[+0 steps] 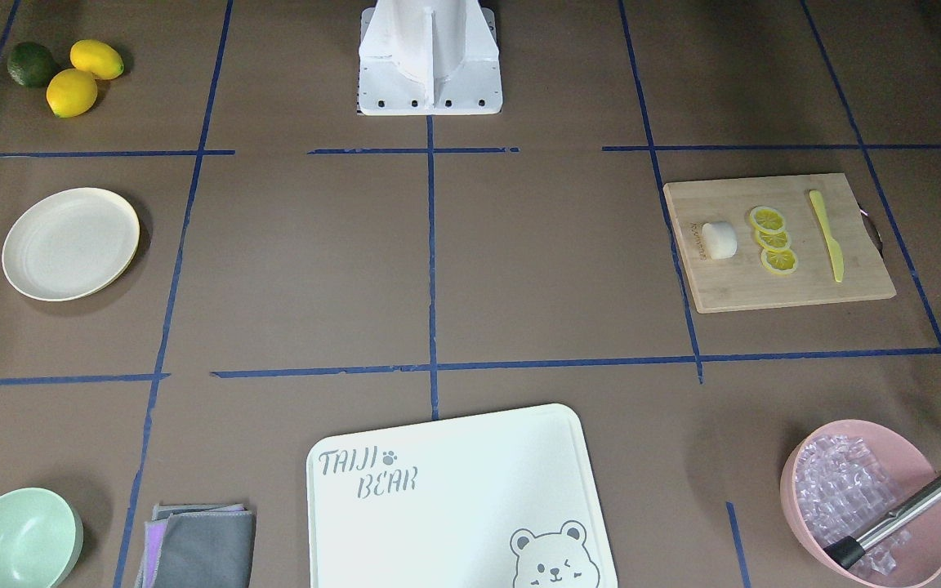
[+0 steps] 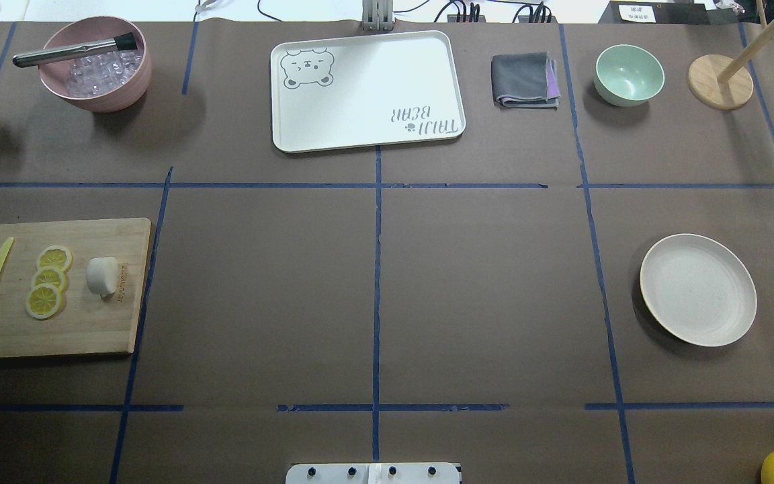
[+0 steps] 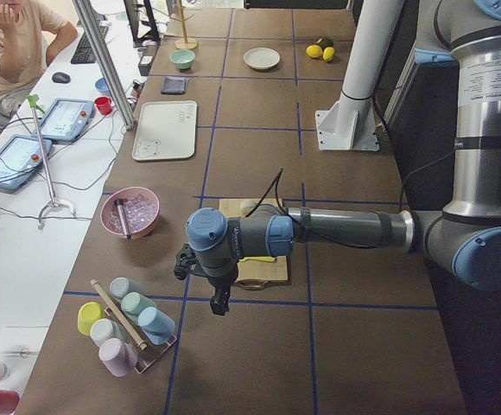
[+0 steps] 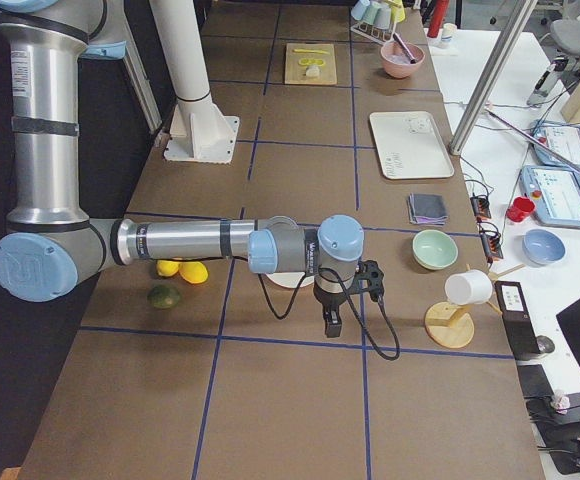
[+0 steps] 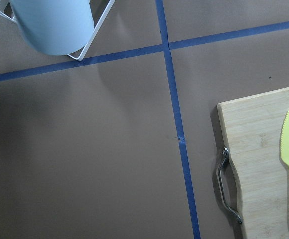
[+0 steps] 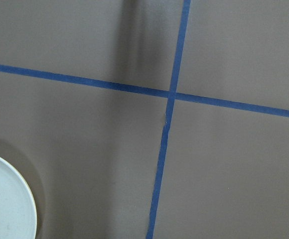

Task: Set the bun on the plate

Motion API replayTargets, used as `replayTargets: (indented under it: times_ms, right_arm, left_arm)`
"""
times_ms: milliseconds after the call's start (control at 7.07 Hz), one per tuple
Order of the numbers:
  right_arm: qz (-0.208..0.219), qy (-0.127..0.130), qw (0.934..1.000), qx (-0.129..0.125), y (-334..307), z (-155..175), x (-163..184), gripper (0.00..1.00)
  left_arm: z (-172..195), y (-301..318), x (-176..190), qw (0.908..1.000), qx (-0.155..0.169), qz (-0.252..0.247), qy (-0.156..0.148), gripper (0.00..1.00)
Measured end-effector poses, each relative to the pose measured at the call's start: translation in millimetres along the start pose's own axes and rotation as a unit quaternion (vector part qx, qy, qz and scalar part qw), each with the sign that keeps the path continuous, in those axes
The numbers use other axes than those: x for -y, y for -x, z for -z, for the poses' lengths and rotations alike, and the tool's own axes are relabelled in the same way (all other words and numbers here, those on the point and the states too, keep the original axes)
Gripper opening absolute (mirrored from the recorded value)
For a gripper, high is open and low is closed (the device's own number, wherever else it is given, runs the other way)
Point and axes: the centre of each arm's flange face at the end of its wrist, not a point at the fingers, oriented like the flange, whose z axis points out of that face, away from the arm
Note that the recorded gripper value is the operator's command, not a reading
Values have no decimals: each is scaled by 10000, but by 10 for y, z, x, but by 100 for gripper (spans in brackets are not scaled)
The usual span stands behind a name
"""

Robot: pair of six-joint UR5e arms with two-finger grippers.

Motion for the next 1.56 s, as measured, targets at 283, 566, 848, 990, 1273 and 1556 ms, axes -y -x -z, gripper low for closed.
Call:
replayTargets:
  times_ms: [283,566,848,990,1273,1556]
  right_arm:
    - [228,-113,9997,14,221,114,14,100]
    - [548,-127,9984,57,718,131,98,99]
    - [311,-102,9993,152,1436,28,147,99]
    - [177,-173,9995,196,1762,-109,146,99]
    - [12,-315,9992,249,2004,-520,71,98]
    - [66,-411,9985,350,1653,-992,-154,94]
  left_arm:
    - [-5,3,-2,10000,0,5,7,100]
    - [-3,1,-1,10000,1,1,4,100]
    - [3,-1,0,10000,1,-2,-4,100]
    - [4,-3,1,10000,-1,-4,-6,100]
    - [11,-8,2,10000,2,-9,-12,100]
    - [19,-15,4,10000,4,-17,-20,100]
